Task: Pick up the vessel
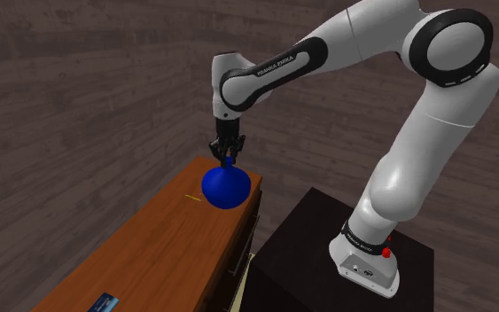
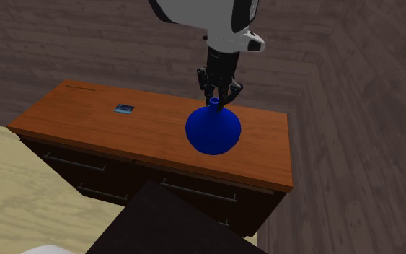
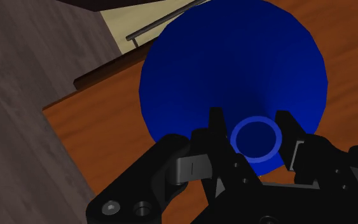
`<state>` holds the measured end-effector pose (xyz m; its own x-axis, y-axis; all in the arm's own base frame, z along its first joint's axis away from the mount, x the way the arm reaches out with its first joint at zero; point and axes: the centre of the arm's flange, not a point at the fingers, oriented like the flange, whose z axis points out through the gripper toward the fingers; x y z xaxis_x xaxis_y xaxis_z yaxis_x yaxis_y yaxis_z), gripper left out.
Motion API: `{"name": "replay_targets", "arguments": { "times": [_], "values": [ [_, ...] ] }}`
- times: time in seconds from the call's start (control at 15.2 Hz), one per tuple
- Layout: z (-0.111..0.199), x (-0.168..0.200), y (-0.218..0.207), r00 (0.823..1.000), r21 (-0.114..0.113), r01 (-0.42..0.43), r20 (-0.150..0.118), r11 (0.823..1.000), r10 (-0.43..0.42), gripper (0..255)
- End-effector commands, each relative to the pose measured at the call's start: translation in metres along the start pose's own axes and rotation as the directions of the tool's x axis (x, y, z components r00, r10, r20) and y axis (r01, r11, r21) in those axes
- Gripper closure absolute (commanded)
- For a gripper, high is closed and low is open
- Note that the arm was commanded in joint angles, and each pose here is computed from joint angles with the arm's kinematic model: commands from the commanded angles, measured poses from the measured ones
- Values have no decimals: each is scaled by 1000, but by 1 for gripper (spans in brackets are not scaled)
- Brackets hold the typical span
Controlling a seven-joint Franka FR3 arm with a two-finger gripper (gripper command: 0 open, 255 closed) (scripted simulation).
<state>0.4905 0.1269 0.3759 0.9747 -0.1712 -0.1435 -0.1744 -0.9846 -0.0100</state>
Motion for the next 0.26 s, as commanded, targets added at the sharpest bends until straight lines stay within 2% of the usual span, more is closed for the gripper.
{"name": "replay_targets", "arguments": {
  "times": [0.0, 0.2],
  "values": [
    [-11, -2, 0, 1000, 0, 0, 0, 1000, 0, 255],
    [-17, -3, 0, 1000, 0, 0, 0, 1000, 0, 255]
  ]
}}
